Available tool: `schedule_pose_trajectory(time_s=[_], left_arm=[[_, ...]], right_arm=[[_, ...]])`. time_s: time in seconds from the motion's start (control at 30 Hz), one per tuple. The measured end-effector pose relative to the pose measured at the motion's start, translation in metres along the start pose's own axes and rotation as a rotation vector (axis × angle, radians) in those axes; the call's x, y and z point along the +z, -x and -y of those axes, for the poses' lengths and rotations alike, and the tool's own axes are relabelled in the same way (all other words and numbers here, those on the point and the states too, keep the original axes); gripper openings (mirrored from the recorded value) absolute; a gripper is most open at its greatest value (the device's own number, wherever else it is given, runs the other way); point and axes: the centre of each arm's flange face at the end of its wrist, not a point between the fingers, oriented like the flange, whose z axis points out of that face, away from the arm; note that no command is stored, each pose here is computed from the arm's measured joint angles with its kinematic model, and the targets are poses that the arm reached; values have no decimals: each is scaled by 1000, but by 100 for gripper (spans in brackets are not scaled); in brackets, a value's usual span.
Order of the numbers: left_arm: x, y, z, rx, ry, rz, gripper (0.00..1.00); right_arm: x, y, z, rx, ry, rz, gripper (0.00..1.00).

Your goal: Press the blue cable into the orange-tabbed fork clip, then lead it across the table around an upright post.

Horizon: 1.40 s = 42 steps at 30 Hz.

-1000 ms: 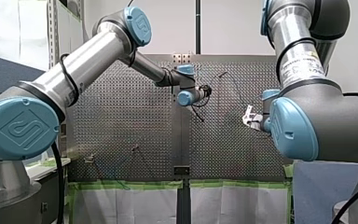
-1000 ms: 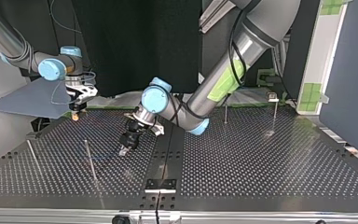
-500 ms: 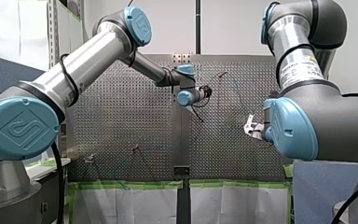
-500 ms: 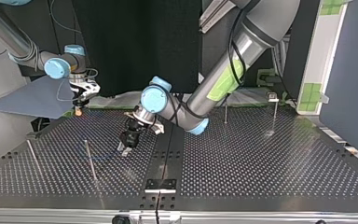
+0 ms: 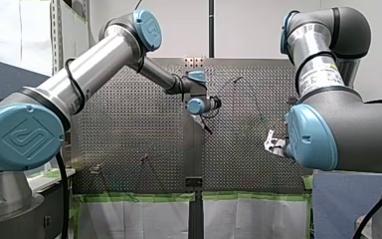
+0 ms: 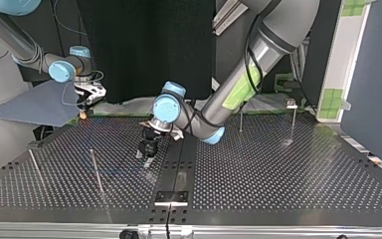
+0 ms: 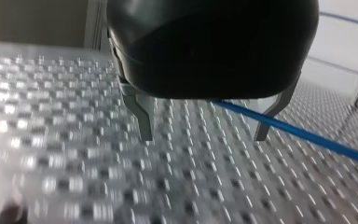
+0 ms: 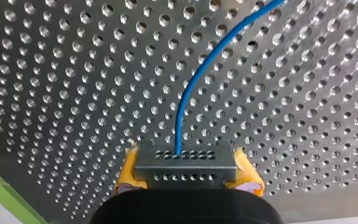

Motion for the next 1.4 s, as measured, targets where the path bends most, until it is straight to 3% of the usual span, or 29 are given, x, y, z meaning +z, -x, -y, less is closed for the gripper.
schedule_pose_trajectory(time_s=[0.27, 0.63, 1.07, 1.4], left_arm=[[0, -8, -16, 22, 35, -4, 100], [0, -7, -17, 25, 42, 8, 100], [0, -8, -17, 25, 43, 3, 100], [0, -8, -17, 25, 41, -1, 100]], right_arm=[[-2, 10, -14, -17, 27, 10, 0], [-3, 48, -33, -10, 58, 47, 0], [-13, 122, -51, -2, 103, 109, 0], [-24, 177, -62, 1, 114, 149, 0]])
